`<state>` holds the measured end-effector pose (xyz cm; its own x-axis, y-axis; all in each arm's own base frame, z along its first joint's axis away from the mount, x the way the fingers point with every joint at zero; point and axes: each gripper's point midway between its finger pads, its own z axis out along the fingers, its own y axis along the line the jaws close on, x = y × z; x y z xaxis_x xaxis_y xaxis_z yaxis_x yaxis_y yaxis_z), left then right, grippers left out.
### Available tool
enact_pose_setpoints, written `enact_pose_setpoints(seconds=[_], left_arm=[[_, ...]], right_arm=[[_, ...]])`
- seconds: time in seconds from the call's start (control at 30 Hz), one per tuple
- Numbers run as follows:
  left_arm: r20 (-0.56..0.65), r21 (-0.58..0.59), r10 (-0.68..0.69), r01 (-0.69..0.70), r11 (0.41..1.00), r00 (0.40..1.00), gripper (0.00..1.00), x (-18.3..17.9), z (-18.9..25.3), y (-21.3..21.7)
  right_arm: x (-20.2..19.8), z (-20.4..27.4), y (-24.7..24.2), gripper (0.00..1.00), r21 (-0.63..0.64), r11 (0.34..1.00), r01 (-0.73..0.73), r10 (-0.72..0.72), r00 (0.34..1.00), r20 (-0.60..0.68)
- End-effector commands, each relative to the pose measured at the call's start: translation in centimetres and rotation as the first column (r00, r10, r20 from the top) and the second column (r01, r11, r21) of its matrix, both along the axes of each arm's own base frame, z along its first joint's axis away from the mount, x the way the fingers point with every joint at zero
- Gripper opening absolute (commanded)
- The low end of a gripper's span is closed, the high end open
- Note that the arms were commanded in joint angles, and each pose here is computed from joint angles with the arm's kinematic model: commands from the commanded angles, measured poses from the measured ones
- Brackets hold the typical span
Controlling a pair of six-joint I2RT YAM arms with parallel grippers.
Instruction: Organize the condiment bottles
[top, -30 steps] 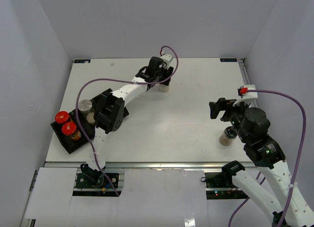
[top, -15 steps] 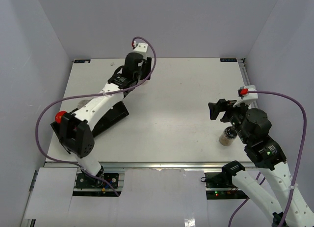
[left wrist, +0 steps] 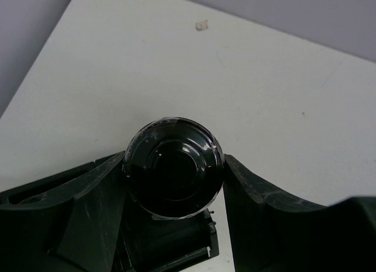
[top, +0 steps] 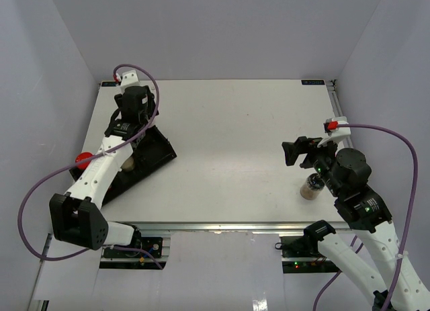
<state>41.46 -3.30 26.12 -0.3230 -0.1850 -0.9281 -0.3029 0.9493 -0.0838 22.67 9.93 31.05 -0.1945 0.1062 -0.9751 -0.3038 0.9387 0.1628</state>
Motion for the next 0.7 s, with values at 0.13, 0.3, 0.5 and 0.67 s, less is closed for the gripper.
enact_pose_setpoints(seconds=[0.13, 0.3, 0.5, 0.67], left_arm=[[0.003, -0.042, 0.136, -0.136, 0.99, 0.991, 0.0, 0.2, -2.0, 2.4], [-0.002, -0.025, 0.176, -0.176, 0.984, 0.984, 0.0, 0.0, -3.1, 3.3], [0.001, -0.04, 0.186, -0.186, 0.982, 0.982, 0.0, -0.1, -5.3, 3.3], [0.009, -0.048, 0.184, -0.183, 0.982, 0.983, 0.0, -0.1, -6.9, 3.2]], right_arm=[[0.3, 1.2, 0.1, 0.9, 0.024, 1.0, 0.0, -0.001, 0.999, 0.044], [0.5, 0.5, -0.1, 0.9, 0.009, 1.0, 0.013, -0.013, 0.999, 0.037], [0.7, 0.2, 0.0, 0.9, 0.007, 1.0, 0.011, -0.012, 0.999, 0.034], [0.7, -0.1, -0.1, 0.9, -0.001, 1.0, 0.018, -0.018, 0.999, 0.035]])
